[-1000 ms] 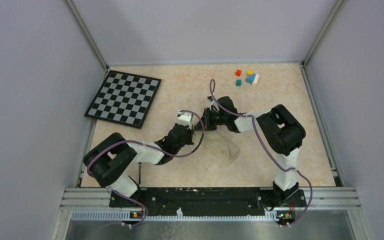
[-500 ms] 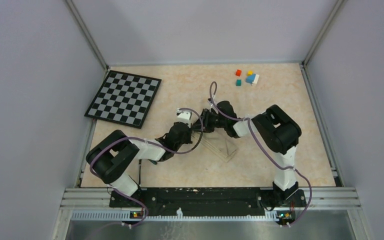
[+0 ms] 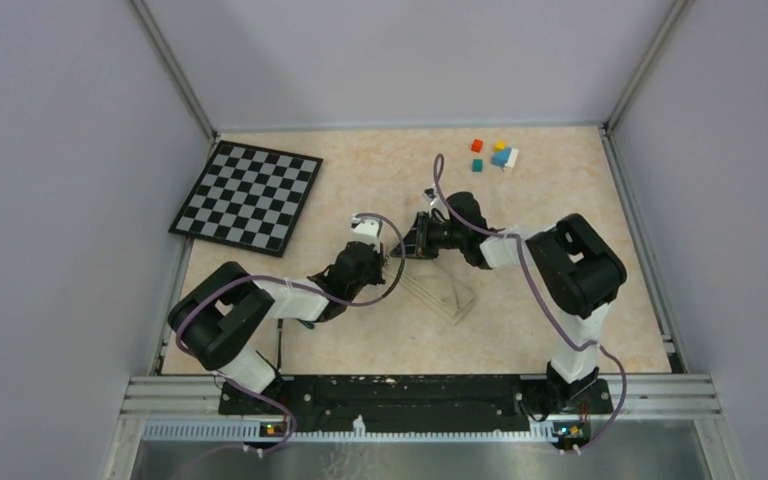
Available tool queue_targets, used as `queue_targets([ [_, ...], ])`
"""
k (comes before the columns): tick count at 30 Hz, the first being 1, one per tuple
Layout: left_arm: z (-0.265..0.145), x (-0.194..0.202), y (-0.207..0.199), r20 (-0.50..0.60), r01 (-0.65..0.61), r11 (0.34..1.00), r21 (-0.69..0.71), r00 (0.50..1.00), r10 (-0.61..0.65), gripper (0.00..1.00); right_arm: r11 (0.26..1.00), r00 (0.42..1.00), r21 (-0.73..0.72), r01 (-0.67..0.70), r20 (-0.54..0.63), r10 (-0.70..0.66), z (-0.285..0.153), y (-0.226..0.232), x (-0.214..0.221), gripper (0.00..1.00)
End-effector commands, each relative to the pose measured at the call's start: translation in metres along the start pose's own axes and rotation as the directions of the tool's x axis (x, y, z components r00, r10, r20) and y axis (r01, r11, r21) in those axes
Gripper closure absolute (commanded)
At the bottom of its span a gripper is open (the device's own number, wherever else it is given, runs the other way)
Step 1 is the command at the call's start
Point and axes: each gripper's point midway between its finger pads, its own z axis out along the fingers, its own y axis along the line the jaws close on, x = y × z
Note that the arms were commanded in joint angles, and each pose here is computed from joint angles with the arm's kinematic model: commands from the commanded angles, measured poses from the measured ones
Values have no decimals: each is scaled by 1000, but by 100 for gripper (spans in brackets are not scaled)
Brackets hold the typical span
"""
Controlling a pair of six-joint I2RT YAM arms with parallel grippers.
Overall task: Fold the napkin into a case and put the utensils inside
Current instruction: Grasp the top corner of the smaller rectangle folded napkin from the folded napkin.
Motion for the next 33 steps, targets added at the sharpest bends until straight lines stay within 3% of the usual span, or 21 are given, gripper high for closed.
queue_targets([
  [1, -4, -28, -9, 83, 28, 999, 37, 996, -31, 100, 1000, 1000, 2, 26, -11, -26, 9, -8, -9, 95],
  [9, -4, -34, -13, 94, 26, 998, 51, 995, -31, 100, 1000, 999, 21, 3, -53, -2, 29, -26, 2, 98],
  [19, -5, -35, -12, 95, 22, 999, 45, 995, -26, 100, 998, 998, 25, 50, -32, -49, 28, -8, -4, 100],
  [26, -7, -33, -9, 94, 15, 999, 37, 995, -19, 100, 999, 999, 29, 37, 2, -37, 16, -11, -21, 86],
  [33, -6, -33, -10, 93, 17, 999, 42, 995, -21, 100, 999, 1000, 34, 31, -8, -31, 25, -20, -23, 88],
])
